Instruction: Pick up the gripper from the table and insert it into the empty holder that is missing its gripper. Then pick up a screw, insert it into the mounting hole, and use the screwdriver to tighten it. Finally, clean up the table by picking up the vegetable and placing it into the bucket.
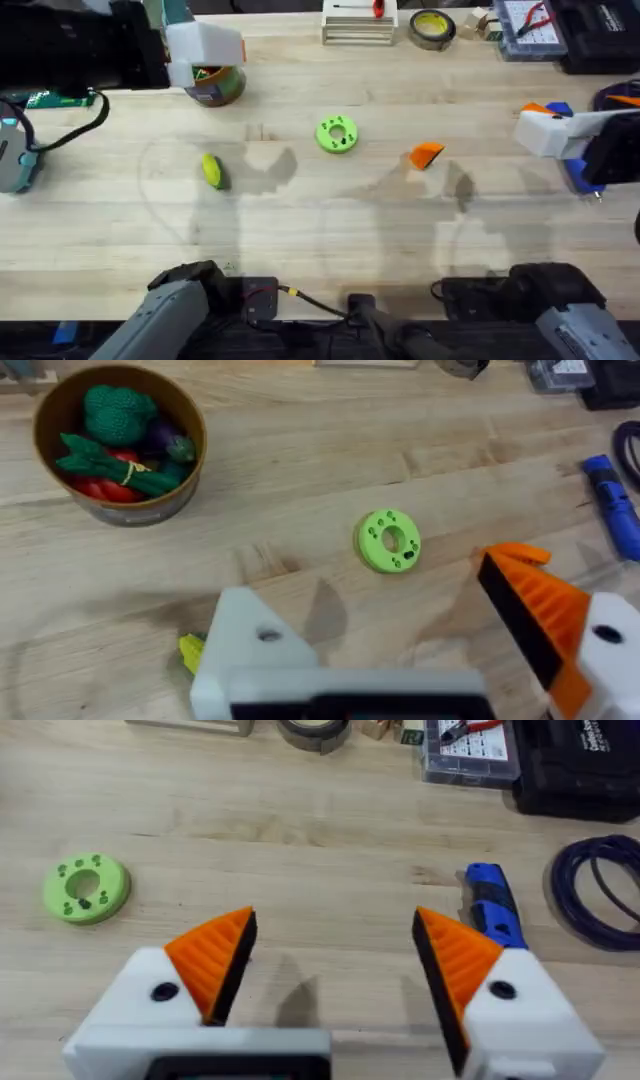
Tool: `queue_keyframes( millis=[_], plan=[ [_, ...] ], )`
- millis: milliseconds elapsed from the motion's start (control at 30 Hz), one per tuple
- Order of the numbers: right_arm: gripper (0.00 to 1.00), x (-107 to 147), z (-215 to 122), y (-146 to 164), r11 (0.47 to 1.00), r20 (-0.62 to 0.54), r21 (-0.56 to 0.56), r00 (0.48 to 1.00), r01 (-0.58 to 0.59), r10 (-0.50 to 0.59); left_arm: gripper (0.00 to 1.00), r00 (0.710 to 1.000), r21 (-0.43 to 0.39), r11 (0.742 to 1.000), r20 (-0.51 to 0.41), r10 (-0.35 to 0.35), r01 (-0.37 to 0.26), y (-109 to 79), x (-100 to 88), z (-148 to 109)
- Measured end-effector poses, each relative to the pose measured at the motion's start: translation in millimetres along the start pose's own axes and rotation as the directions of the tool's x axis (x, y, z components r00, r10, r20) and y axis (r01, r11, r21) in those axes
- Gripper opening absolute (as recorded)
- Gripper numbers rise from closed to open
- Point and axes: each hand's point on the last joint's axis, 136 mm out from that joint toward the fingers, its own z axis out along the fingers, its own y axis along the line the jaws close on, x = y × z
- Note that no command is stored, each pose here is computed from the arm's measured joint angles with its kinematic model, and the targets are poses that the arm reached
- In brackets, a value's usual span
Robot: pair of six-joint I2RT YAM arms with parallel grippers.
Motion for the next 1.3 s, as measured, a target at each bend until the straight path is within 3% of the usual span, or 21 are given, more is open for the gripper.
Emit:
queue_keyframes(
  millis=[467,800,1000,1300],
  plan=[
    [0.991,0.0,0.0,0.0,1.000,0.000,0.000,1.000,0.000,0.000,0.994,1.000,0.000,1.000,0.002,0.001,-0.001,0.0,-0.5,0.0],
    [0.991,0.0,0.0,0.0,1.000,0.000,0.000,1.000,0.000,0.000,0.993,0.995,0.012,0.998,-0.077,-0.055,0.056,-4.0,20.2,-0.8],
    [0.991,0.0,0.0,0.0,1.000,0.000,0.000,1.000,0.000,0.000,0.993,0.995,0.015,0.998,-0.081,-0.058,0.060,-4.6,21.2,-0.9],
    [0.991,0.0,0.0,0.0,1.000,0.000,0.000,1.000,0.000,0.000,0.993,0.998,0.006,0.999,0.042,0.036,-0.036,-2.0,-11.2,0.6]
  ],
)
